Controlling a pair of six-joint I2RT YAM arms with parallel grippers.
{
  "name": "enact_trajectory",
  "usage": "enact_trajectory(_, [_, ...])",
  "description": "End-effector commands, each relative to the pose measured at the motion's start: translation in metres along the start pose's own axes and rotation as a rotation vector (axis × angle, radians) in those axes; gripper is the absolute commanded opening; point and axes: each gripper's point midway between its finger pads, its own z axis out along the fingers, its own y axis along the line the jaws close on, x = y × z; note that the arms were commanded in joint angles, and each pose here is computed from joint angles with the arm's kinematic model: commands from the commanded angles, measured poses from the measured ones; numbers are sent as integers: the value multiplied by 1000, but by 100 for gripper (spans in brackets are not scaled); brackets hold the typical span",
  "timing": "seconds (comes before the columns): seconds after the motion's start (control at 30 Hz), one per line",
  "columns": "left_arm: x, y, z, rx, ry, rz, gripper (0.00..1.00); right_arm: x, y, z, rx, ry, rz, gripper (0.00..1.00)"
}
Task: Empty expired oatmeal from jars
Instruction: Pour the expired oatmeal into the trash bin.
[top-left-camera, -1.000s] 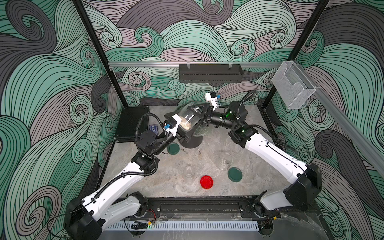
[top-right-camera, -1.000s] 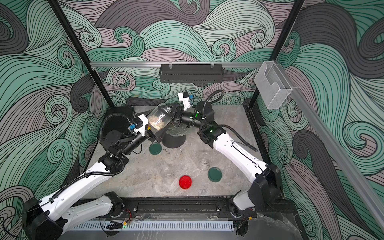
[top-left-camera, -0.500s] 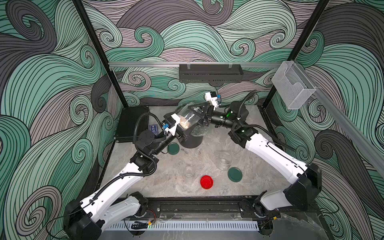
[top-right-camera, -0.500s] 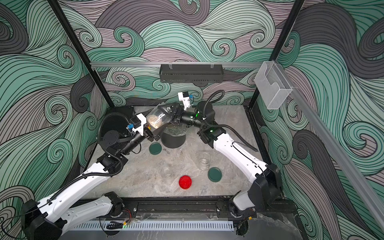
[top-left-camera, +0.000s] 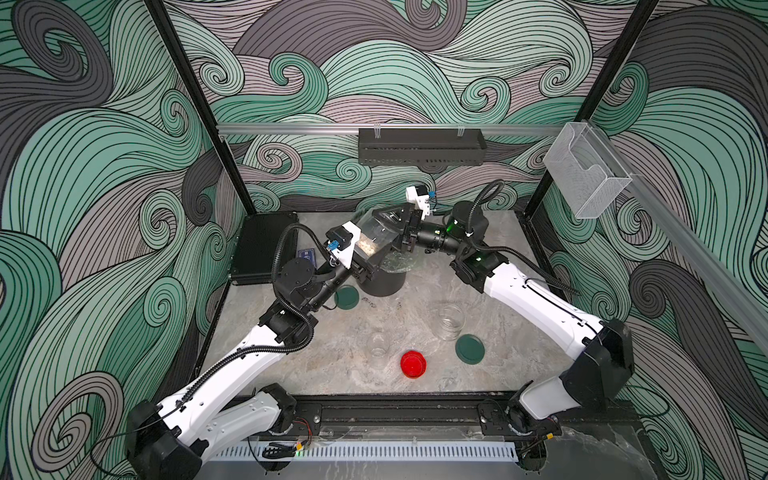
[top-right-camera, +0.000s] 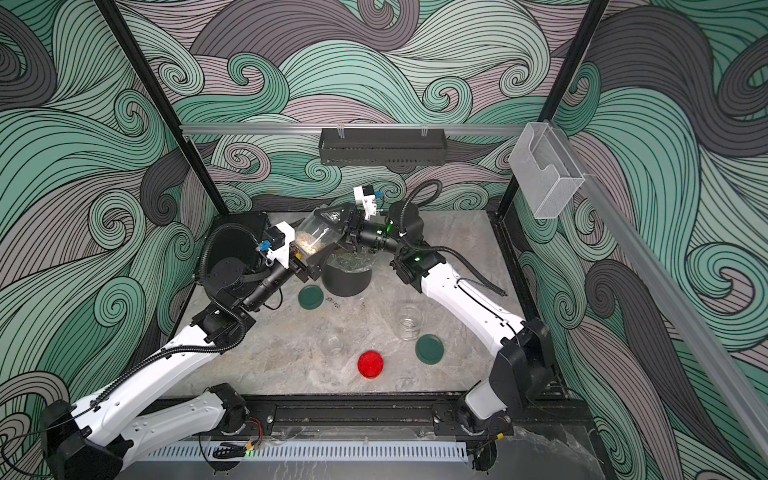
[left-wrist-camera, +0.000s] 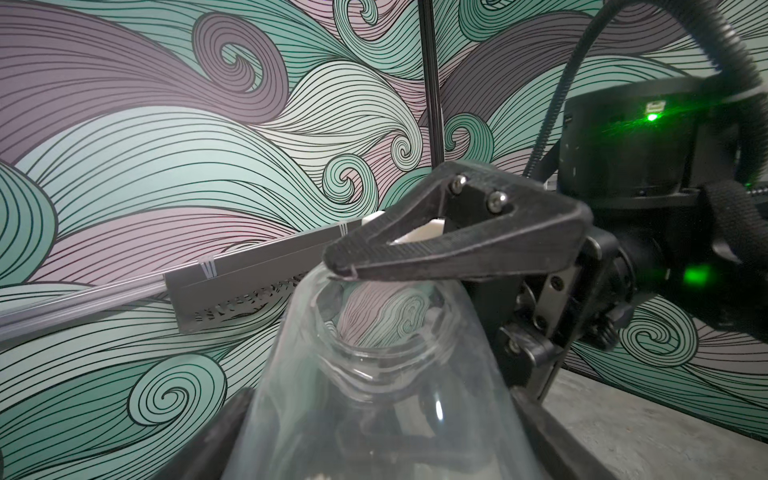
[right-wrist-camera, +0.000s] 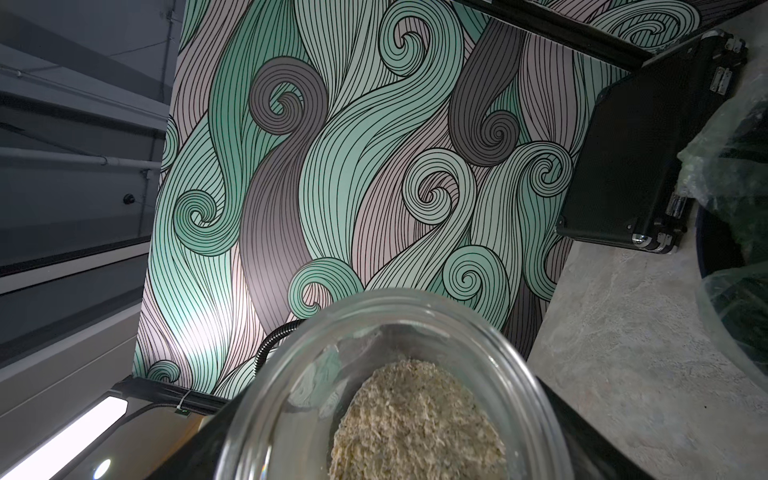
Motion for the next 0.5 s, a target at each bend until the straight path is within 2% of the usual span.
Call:
enact_trajectory(0.0, [-49,22,-6,-100,-100,-52,0,-2,33,-7,-96,-8,-91,96])
enact_trajectory(0.13, [-49,23,-3,-102,-69,-60,0,-2,22,-13,-70,-15,-73,99])
enact_trajectory(0.47, [-39,25,-1,-113,8,-80,0,-5,1,-30,-15,-39,-51,99])
